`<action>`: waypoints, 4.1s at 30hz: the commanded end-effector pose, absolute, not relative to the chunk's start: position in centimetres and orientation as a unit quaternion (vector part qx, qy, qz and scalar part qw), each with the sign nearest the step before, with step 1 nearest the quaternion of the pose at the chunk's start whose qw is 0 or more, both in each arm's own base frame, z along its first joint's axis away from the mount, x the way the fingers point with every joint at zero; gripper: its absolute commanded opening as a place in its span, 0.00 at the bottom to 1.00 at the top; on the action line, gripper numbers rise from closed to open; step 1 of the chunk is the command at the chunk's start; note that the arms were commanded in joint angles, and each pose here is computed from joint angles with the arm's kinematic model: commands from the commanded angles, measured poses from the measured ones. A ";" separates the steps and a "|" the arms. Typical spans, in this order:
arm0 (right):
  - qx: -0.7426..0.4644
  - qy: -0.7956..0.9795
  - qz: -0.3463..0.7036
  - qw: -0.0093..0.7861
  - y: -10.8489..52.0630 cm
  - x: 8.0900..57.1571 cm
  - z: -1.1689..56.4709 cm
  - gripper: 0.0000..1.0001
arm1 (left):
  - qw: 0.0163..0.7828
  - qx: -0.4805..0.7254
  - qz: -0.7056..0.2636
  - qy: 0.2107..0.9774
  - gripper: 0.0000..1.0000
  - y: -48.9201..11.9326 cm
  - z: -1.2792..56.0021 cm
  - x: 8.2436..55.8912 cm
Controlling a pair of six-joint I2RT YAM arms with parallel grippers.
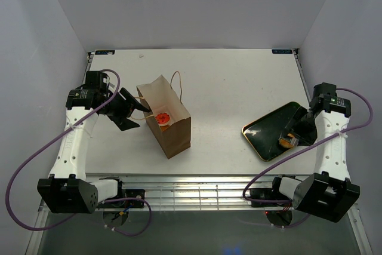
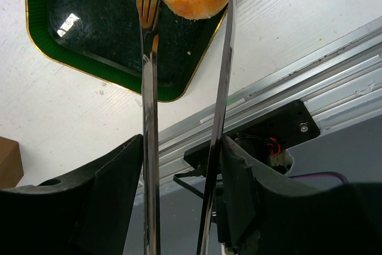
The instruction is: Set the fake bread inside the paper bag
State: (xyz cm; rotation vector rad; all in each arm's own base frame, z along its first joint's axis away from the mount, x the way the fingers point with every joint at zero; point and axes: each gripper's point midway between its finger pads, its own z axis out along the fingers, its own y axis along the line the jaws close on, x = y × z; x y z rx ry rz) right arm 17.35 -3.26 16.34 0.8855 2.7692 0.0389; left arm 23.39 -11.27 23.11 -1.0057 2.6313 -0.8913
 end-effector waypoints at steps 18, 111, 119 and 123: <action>0.297 0.948 0.049 0.102 -2.6 19.3 15.3 0.58 | 0.100 -0.339 -0.306 0.884 0.75 -11.1 23.0 23.8; -0.238 0.628 0.677 0.300 26.9 19.5 50.3 0.48 | 0.051 -0.398 -0.378 0.835 0.73 -12.2 23.7 23.9; -0.238 0.651 0.672 0.261 29.2 18.8 47.2 0.48 | 0.056 -0.395 -0.387 0.832 0.74 -12.4 24.3 23.9; -0.225 0.673 0.657 0.255 29.6 19.3 45.7 0.49 | 0.067 -0.382 -0.398 0.832 0.75 -12.5 25.1 24.0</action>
